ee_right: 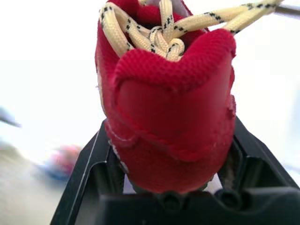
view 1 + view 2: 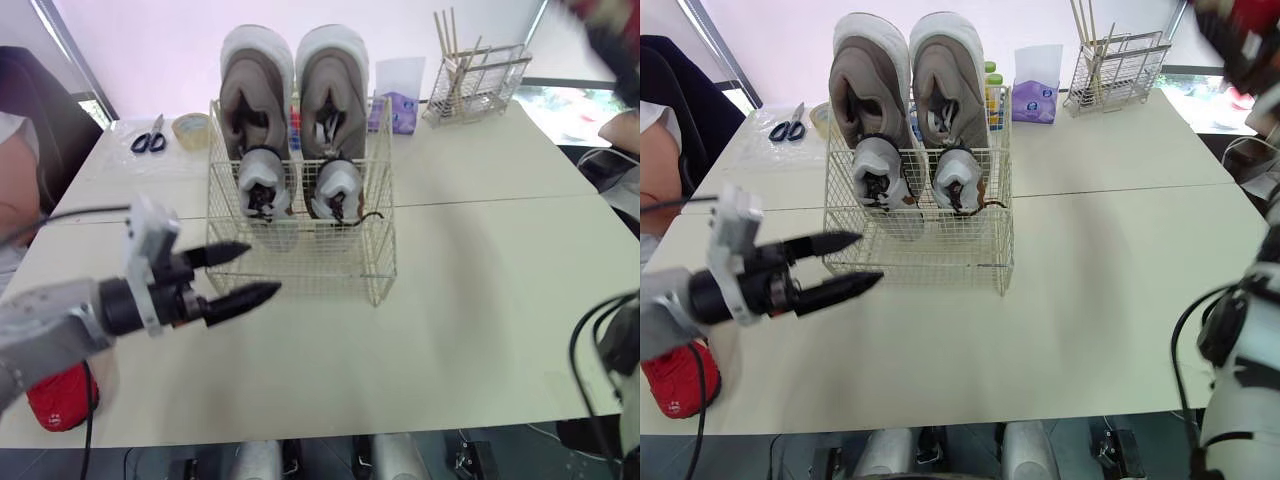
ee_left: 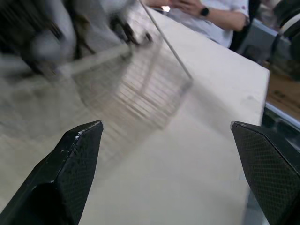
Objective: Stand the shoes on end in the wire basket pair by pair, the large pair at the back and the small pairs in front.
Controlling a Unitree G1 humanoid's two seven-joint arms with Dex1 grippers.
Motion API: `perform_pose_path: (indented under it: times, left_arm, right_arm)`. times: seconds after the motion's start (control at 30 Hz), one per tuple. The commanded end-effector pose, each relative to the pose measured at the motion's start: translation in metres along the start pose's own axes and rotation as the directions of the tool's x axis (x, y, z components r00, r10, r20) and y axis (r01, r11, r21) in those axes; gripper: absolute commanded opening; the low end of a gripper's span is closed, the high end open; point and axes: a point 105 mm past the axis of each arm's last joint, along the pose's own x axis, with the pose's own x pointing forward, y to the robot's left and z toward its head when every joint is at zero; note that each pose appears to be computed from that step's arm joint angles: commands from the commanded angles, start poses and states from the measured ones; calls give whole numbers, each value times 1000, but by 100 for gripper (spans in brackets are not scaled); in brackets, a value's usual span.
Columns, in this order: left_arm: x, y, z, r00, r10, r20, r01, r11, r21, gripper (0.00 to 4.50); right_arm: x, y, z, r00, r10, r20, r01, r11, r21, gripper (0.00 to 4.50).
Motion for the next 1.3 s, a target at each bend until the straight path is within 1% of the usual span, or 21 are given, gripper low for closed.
perform_pose_path:
  times: [0.03, 0.1, 0.13, 0.17, 0.2, 0.23, 0.27, 0.37, 0.47, 0.53, 0.63, 0.73, 0.8, 0.87, 0.97, 1.13, 1.23, 1.3]
  left_arm:
    - [-6, 6, 25, 998, -28, 55, 28, 1000, -4, 450]
    - [-15, 8, 41, 989, -82, 125, 93, 992, -88, 450]
    - [-19, 10, 44, 986, -91, 136, 107, 988, -111, 450]
    - [-25, 16, 44, 990, -67, 123, 83, 988, -129, 450]
    - [-31, 28, 42, 995, -9, 97, 22, 990, -137, 450]
    - [-37, 37, 41, 996, 34, 79, -21, 989, -149, 450]
    - [-42, 39, 43, 997, 32, 74, -20, 987, -161, 450]
    - [-38, 28, 47, 993, -85, 84, 101, 971, -215, 450]
    - [-23, 11, 37, 979, -197, 45, 202, 943, -264, 450]
    - [-16, 4, 33, 970, -242, 36, 242, 928, -284, 450]
    - [-10, -5, 34, 955, -288, 69, 294, 902, -316, 450]
    - [-6, -11, 41, 935, -327, 137, 354, 874, -331, 450]
    - [-4, -15, 41, 924, -350, 154, 382, 863, -331, 450]
    - [-4, -17, 38, 927, -350, 137, 376, 865, -331, 450]
    - [-8, -11, 38, 932, -327, 158, 362, 865, -347, 450]
    - [-8, -13, 28, 942, -310, 128, 335, 867, -368, 450]
    - [-12, -7, 25, 953, -268, 143, 303, 869, -390, 450]
    - [-11, -7, 23, 952, -268, 150, 306, 866, -395, 450]
  right_arm:
    - [12, 63, 6, 927, 372, -43, -364, 922, 131, 212]
    - [13, 106, -10, 814, 570, -117, -547, 818, 178, 212]
    - [11, 123, -18, 755, 640, -146, -611, 766, 199, 212]
    - [8, 139, -27, 686, 706, -178, -673, 708, 214, 212]
    - [6, 152, -34, 627, 754, -197, -718, 657, 230, 212]
    - [4, 160, -39, 587, 782, -208, -744, 623, 240, 212]
    - [3, 167, -44, 549, 807, -219, -767, 590, 252, 212]
    - [-3, 187, -58, 422, 874, -241, -839, 477, 261, 212]
    - [0, 198, -55, 367, 905, -215, -886, 411, 216, 212]
    - [2, 202, -54, 349, 914, -207, -900, 388, 198, 212]
    - [1, 206, -53, 329, 921, -208, -912, 367, 182, 212]
    - [0, 210, -59, 319, 915, -246, -918, 363, 161, 212]
    - [-1, 211, -62, 320, 911, -260, -917, 366, 156, 212]
    - [-1, 208, -65, 331, 902, -276, -912, 381, 152, 212]
    - [-1, 201, -71, 355, 883, -307, -898, 414, 151, 212]
    - [3, 199, -67, 383, 877, -289, -890, 435, 139, 212]
    - [5, 197, -59, 403, 879, -255, -884, 446, 139, 212]
    - [5, 199, -55, 402, 885, -234, -887, 440, 141, 212]
